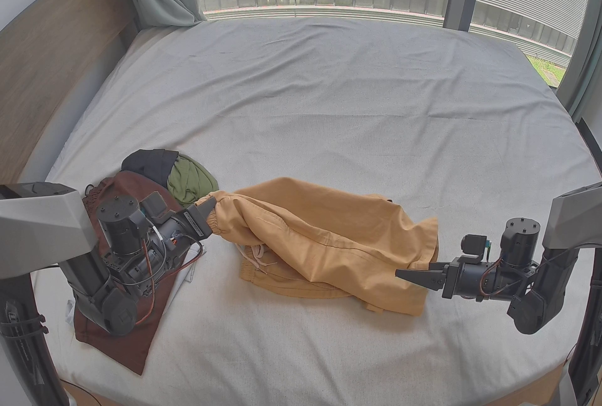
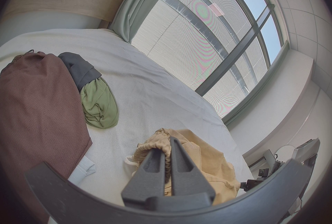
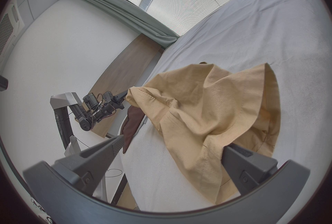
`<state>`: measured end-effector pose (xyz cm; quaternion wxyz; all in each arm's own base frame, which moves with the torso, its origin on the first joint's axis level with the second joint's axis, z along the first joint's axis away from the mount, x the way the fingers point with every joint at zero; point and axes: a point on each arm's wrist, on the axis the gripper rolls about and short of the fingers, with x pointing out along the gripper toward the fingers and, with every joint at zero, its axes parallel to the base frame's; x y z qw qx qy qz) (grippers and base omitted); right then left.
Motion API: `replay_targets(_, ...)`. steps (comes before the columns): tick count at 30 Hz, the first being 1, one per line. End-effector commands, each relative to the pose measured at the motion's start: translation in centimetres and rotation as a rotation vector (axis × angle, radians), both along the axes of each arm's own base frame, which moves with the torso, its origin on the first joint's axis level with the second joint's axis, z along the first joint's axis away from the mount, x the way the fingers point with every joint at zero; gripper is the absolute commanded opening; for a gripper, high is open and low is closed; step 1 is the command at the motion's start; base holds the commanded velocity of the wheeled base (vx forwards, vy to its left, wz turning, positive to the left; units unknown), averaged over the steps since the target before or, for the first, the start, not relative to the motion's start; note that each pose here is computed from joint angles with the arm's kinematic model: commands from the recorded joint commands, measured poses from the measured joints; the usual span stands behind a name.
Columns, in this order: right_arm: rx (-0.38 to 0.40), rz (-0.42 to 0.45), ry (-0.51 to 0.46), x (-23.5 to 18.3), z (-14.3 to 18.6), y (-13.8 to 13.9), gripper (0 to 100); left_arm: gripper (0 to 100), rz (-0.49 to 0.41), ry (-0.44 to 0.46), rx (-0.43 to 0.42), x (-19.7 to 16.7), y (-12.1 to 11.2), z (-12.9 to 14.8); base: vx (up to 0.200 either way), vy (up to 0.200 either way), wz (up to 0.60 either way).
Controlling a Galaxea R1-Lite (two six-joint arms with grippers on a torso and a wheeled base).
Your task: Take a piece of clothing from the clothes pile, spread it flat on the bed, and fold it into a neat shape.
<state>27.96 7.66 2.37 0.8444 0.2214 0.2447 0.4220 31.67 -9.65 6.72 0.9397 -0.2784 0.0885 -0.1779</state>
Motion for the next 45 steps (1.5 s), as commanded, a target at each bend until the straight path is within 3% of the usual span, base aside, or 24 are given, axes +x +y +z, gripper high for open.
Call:
replay_targets(1,-0.003,0.008,0.008,0.2,-0.5,0.3,100,0,0.0,-0.006,-0.002,0.0,0.0,0.1,0.0,0.0,0.0)
replay_targets(10,-0.038,-0.057,0.05,1.1,-2.6,0.3,100,0,0.002,-0.013,-0.004,0.1,0.0,0.3,0.0,0.0,0.0)
replay_targets(26,-0.05,-0.058,0.09,2.3,-5.2,0.6,100,0,0.002,-0.021,-0.007,0.2,0.0,0.5,0.0,0.0,0.0)
replay_targets(41,-0.038,-0.052,0.047,2.8,-4.3,1.2,100,0,0.0,-0.034,-0.011,0.4,-0.2,0.7,0.0,0.0,0.0)
replay_targets(42,-0.04,-0.059,0.045,2.9,-4.3,1.2,0,0,0.002,-0.034,-0.011,0.4,-0.1,0.7,0.0,0.0,0.0)
replay_targets(45,-0.043,-0.071,0.038,3.0,-4.3,1.3,0,0,0.002,-0.034,-0.011,0.4,-0.1,0.7,0.0,0.0,0.0)
